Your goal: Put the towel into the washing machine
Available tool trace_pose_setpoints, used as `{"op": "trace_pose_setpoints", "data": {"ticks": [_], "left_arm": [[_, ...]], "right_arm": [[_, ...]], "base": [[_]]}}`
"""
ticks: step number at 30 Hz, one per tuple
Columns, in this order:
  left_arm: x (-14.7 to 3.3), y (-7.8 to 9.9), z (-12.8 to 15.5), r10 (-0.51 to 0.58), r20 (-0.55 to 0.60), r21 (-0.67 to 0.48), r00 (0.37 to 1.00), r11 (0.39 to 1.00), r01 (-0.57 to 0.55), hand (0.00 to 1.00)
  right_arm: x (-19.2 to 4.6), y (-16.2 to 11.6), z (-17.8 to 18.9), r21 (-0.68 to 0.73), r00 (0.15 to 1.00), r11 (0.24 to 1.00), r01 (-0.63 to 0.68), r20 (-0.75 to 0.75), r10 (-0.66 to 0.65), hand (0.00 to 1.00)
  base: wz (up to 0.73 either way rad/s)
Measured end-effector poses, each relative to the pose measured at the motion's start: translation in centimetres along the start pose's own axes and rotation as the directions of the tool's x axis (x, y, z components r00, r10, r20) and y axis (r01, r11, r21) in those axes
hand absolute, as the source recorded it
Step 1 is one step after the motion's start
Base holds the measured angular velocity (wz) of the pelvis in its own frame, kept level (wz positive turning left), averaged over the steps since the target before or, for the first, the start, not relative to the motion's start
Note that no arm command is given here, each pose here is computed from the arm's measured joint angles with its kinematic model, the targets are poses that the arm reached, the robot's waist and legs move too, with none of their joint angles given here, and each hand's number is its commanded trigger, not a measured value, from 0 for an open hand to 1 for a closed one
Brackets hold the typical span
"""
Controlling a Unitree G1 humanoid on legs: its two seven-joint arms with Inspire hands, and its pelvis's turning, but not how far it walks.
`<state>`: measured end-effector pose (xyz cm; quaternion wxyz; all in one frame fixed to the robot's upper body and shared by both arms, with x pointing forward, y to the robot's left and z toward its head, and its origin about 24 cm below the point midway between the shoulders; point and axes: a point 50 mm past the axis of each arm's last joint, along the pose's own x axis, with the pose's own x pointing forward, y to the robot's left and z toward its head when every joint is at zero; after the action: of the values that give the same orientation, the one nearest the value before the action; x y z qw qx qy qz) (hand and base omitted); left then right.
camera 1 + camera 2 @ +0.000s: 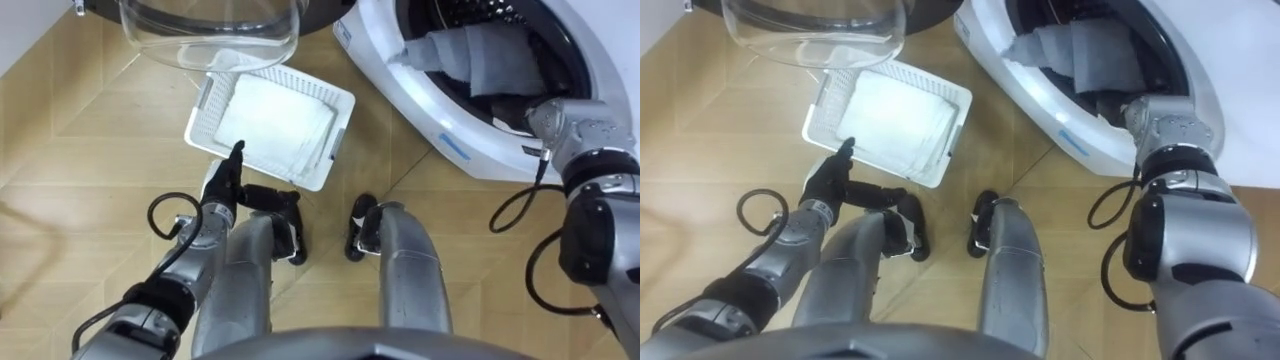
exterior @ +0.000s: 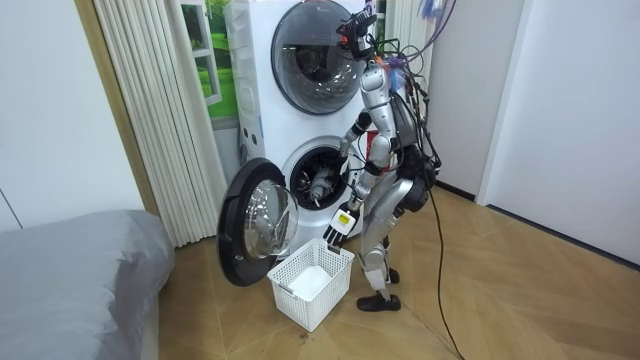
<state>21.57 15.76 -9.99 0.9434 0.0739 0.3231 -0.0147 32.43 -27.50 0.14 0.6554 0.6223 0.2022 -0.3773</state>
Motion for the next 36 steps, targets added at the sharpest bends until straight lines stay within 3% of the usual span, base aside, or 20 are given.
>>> {"op": "trace_pose_setpoints", "data": {"ticks": [11,20,26,29,31,32,35,36], "left_arm": [[0.1,-0.3,0.3,-0.013,0.012,0.012,1.000,1.000,0.013,0.00],[0.3,-1.6,1.0,-0.074,0.028,0.015,0.997,0.997,0.074,0.00],[0.0,-1.5,-0.6,-0.106,-0.033,0.084,0.994,0.991,0.108,0.00],[-0.4,-0.4,-2.9,-0.084,-0.117,0.126,0.990,0.987,0.098,0.00],[-1.0,0.7,-5.0,-0.046,-0.196,0.151,0.980,0.986,0.076,0.00],[-1.2,1.1,-5.4,-0.037,-0.207,0.156,0.978,0.985,0.070,0.00],[-2.0,3.1,-7.1,0.031,-0.268,0.192,0.963,0.981,0.022,0.00],[-2.0,3.4,-7.3,0.042,-0.276,0.197,0.960,0.980,0.014,0.00]], "right_arm": [[0.0,-0.1,0.4,0.049,0.999,0.998,0.025,0.040,-0.027,0.00],[0.1,-0.6,0.8,0.064,0.997,0.998,0.030,0.072,-0.035,0.00],[0.5,-4.1,2.0,0.029,0.990,0.998,0.049,0.134,-0.053,0.00],[0.8,-8.8,2.5,-0.128,0.976,0.982,0.136,0.186,-0.111,0.00],[0.6,-13.2,2.4,-0.427,0.965,0.875,0.228,0.222,-0.144,0.00],[0.5,-13.8,2.3,-0.505,0.965,0.830,0.237,0.224,-0.139,0.00],[-0.4,-18.6,2.9,-0.815,0.945,0.479,0.327,0.270,-0.186,0.00],[-0.6,-19.3,3.1,-0.843,0.941,0.420,0.335,0.275,-0.197,0.00]], "base": [[0.02],[0.00],[-0.01],[0.04],[0.00],[-0.07],[-0.11],[-0.10]]}}
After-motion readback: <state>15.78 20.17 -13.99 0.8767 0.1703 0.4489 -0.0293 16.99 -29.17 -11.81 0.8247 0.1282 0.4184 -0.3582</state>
